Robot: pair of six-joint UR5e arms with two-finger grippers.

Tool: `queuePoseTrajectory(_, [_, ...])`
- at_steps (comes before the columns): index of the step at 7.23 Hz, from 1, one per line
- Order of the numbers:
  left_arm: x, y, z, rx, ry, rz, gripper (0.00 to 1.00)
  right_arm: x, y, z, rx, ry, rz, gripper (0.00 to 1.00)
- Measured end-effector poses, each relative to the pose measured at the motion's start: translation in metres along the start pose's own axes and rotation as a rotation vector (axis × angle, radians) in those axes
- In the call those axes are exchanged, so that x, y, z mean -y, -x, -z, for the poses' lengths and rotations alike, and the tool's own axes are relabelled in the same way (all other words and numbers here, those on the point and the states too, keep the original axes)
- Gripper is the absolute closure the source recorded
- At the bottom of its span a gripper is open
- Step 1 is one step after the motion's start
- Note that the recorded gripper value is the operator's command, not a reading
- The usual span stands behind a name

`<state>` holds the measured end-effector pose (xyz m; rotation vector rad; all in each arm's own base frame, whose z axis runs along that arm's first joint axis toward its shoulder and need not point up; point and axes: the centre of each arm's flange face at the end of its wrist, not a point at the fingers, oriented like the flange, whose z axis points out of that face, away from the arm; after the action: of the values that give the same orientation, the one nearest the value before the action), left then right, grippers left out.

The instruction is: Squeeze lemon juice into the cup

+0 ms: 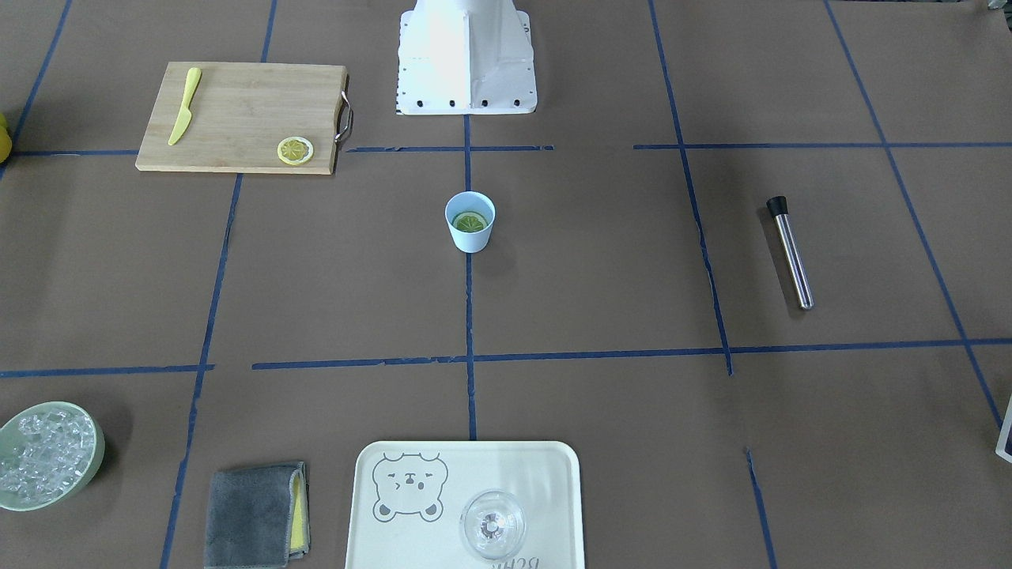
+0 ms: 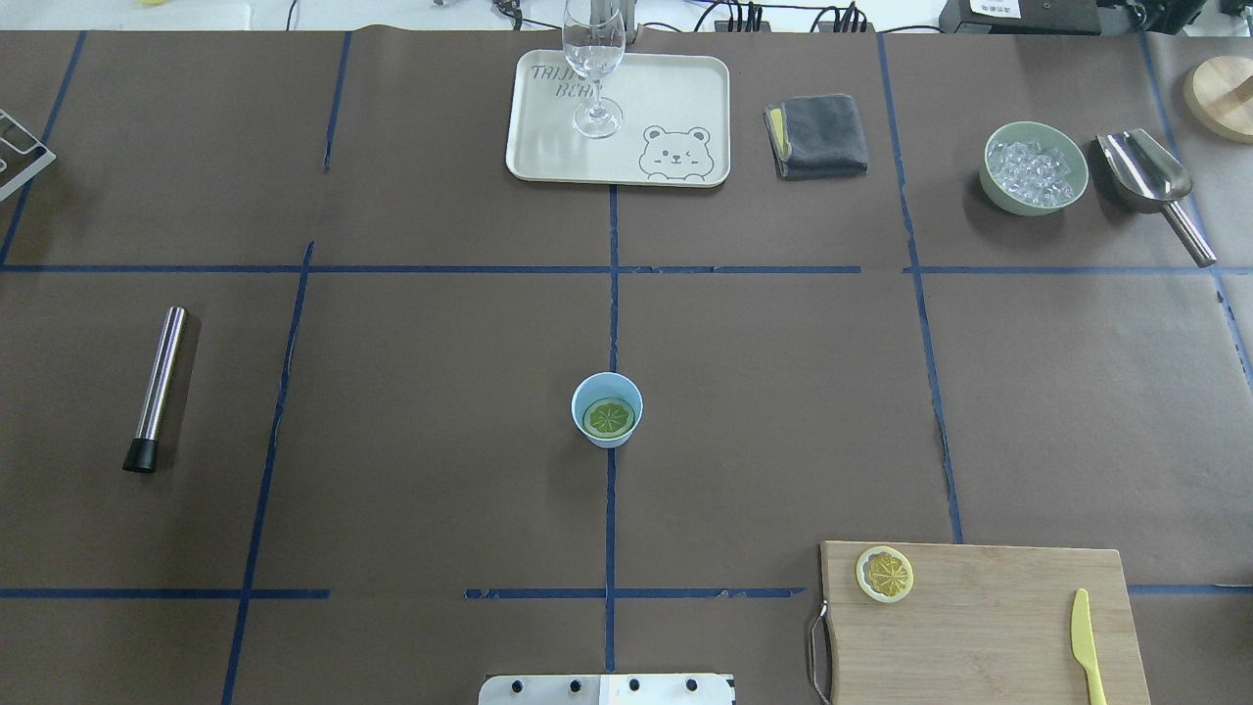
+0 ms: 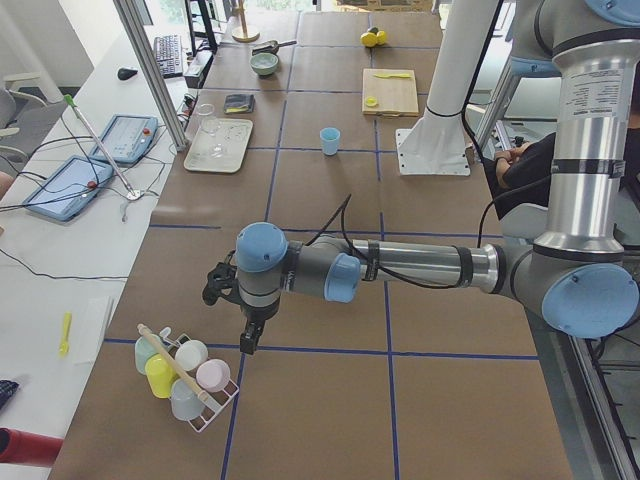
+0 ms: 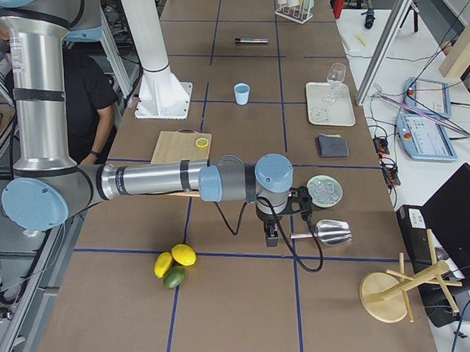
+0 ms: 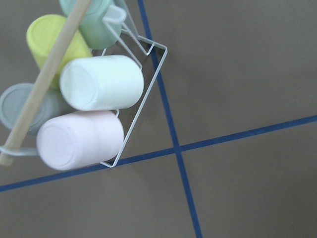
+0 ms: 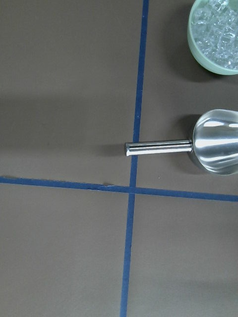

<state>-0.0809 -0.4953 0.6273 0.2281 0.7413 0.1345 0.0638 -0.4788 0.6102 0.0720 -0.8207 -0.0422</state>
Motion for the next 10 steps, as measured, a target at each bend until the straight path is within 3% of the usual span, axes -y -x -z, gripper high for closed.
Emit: queuePoseTrajectory(10, [-0.0050, -0.0004, 0.0028, -0.018, 0.021, 0.136, 0.00, -0.0044, -0.0033, -0.0036, 0.005, 0.008, -0.008, 0.00])
